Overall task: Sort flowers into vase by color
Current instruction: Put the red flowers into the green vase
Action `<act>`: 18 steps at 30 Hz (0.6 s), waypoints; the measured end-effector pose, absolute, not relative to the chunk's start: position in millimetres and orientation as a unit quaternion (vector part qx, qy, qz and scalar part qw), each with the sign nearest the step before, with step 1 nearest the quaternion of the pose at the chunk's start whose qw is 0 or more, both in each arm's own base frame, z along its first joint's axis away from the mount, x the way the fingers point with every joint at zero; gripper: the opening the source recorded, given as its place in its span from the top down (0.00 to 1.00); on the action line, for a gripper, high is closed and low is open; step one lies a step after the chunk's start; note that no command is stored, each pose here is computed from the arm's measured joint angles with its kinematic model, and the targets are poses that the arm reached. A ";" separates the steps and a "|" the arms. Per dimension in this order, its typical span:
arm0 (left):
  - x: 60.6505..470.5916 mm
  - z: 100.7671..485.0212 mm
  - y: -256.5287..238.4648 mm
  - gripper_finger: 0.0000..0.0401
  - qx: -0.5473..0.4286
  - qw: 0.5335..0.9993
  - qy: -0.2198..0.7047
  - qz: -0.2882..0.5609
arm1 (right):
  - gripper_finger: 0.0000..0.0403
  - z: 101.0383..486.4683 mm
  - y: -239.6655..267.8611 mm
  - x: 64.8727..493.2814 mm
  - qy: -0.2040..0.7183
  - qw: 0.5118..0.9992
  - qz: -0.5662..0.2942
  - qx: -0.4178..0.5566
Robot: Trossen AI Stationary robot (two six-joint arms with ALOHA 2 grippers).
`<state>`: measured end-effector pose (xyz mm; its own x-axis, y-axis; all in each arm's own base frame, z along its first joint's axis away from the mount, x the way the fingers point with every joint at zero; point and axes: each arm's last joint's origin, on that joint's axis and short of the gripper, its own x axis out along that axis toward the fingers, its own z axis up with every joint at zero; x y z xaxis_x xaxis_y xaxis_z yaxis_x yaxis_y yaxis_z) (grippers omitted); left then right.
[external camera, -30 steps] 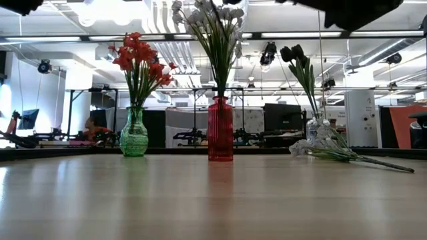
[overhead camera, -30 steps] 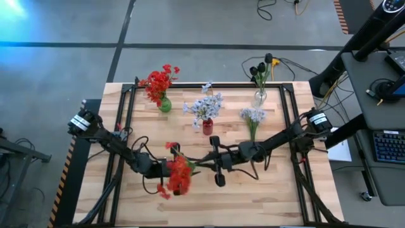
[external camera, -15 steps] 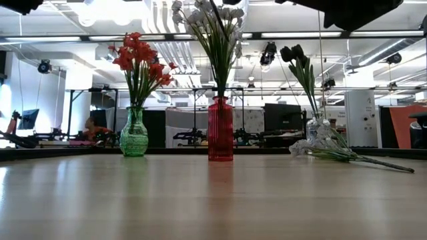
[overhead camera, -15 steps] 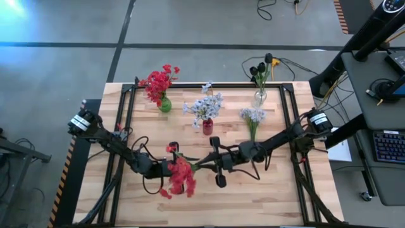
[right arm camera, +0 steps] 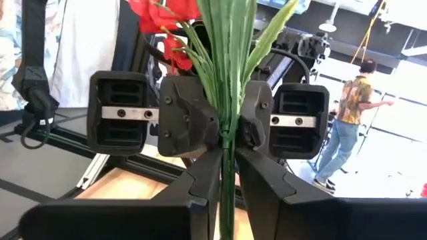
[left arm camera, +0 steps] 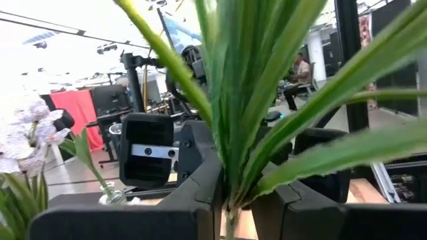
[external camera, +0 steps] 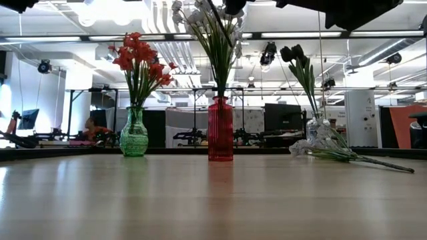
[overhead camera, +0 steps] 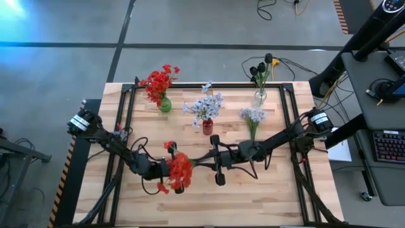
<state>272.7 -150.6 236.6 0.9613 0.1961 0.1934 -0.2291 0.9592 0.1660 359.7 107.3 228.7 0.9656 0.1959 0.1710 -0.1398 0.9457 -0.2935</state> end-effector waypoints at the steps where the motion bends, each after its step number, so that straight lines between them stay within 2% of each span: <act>1: 272.5 237.0 -150.5 0.91 0.093 0.986 -0.089 0.109 | 0.86 228.5 107.0 359.7 -0.098 0.982 0.084 -0.138; 5: 272.2 237.0 -150.2 0.93 0.091 0.985 -0.086 0.118 | 0.86 228.0 106.5 359.6 -0.089 0.983 0.075 -0.138; 8: 272.0 236.8 -149.0 0.98 0.089 0.983 -0.080 0.136 | 0.84 228.8 105.6 358.6 -0.071 0.986 0.073 -0.131; 18: 269.4 237.4 -152.1 1.00 0.086 0.983 -0.079 0.143 | 0.61 237.8 110.8 350.4 -0.042 0.990 0.070 -0.116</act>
<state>269.4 -152.1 237.4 0.9469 0.2668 0.1797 -0.2938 0.9447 0.1457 350.4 110.8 237.8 0.9865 0.1492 0.0675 -0.1296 0.9632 -0.2353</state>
